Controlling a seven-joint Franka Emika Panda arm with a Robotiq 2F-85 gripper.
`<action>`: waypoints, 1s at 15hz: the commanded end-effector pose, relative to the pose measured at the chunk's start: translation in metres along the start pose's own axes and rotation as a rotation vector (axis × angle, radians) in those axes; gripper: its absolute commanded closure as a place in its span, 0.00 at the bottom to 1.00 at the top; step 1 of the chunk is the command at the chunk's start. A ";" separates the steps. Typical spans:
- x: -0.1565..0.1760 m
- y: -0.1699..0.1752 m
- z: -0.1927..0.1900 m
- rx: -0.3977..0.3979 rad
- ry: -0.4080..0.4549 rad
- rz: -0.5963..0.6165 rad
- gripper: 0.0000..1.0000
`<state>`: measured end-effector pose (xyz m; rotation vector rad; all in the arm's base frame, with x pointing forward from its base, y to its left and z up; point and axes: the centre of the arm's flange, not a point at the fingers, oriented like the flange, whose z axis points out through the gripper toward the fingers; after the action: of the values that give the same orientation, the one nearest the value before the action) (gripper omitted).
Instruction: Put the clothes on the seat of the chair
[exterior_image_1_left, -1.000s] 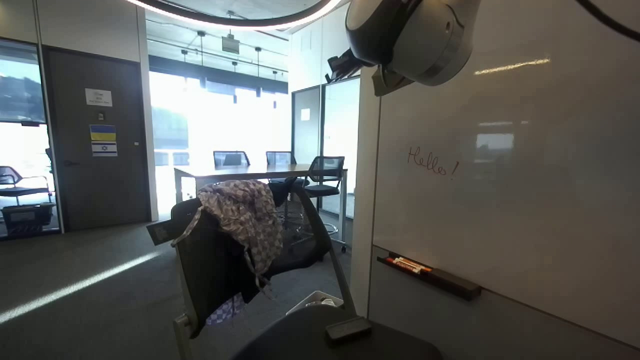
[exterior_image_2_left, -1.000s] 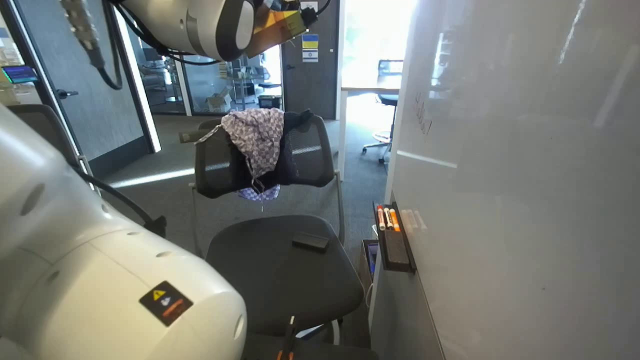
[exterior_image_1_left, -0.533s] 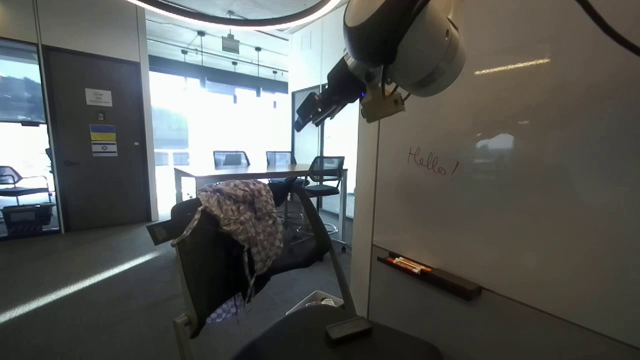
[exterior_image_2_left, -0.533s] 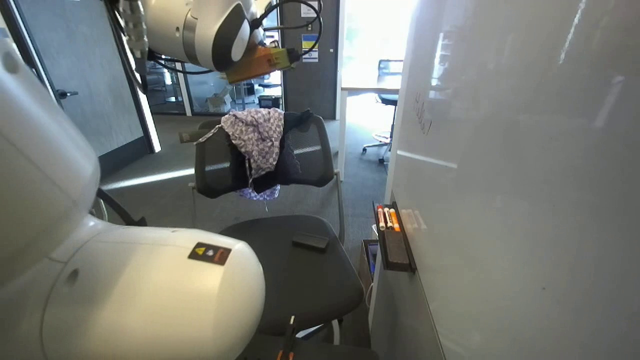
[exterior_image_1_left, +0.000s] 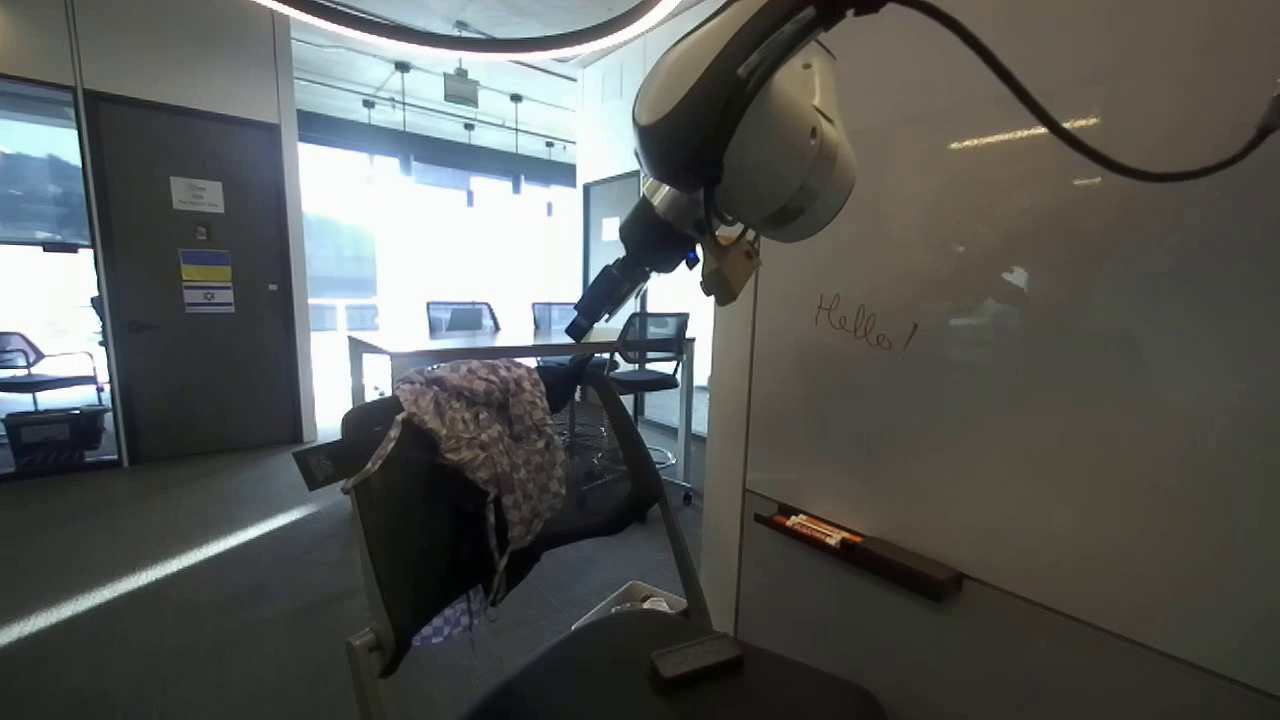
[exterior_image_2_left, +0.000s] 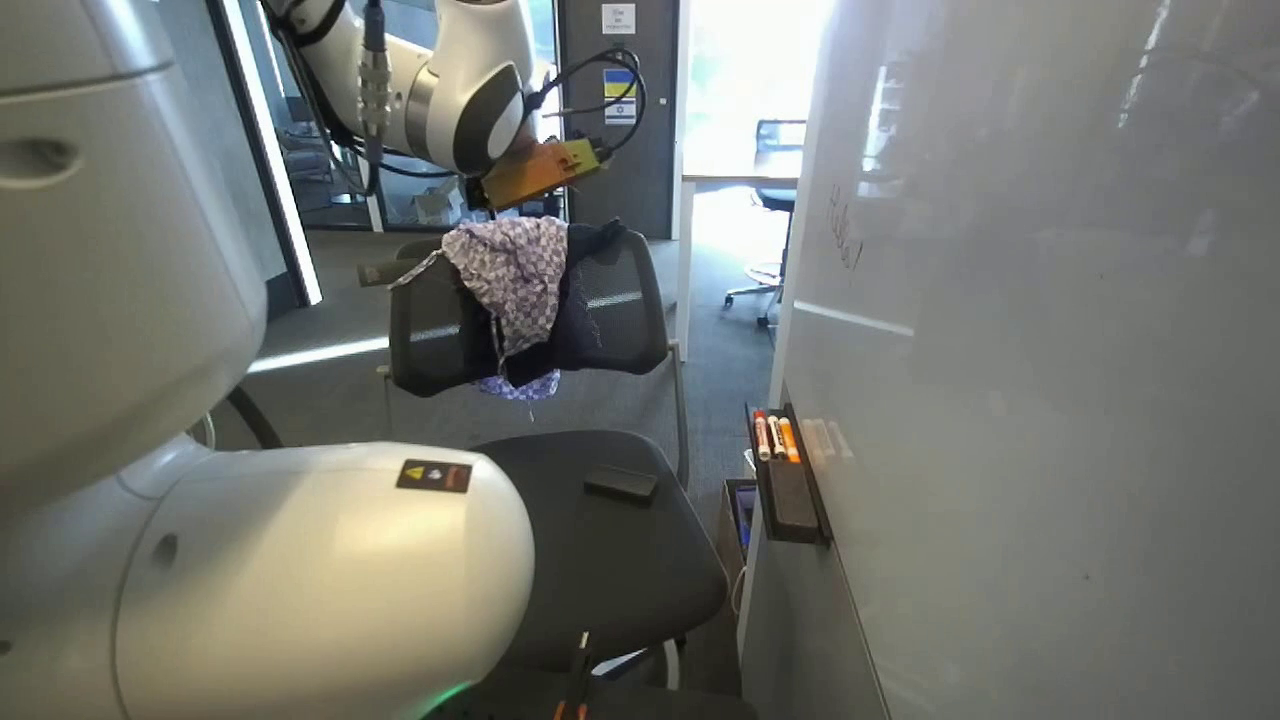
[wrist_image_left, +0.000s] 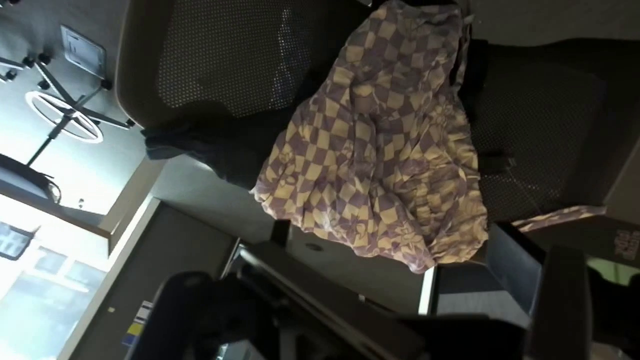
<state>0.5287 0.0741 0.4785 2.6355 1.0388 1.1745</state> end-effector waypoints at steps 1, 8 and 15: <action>0.022 0.006 0.039 0.050 -0.029 -0.095 0.00; 0.005 -0.009 0.037 0.070 0.000 -0.008 0.00; 0.050 -0.008 0.110 0.104 0.106 -0.051 0.00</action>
<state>0.5718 0.1281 0.4476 2.7058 1.1558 1.2360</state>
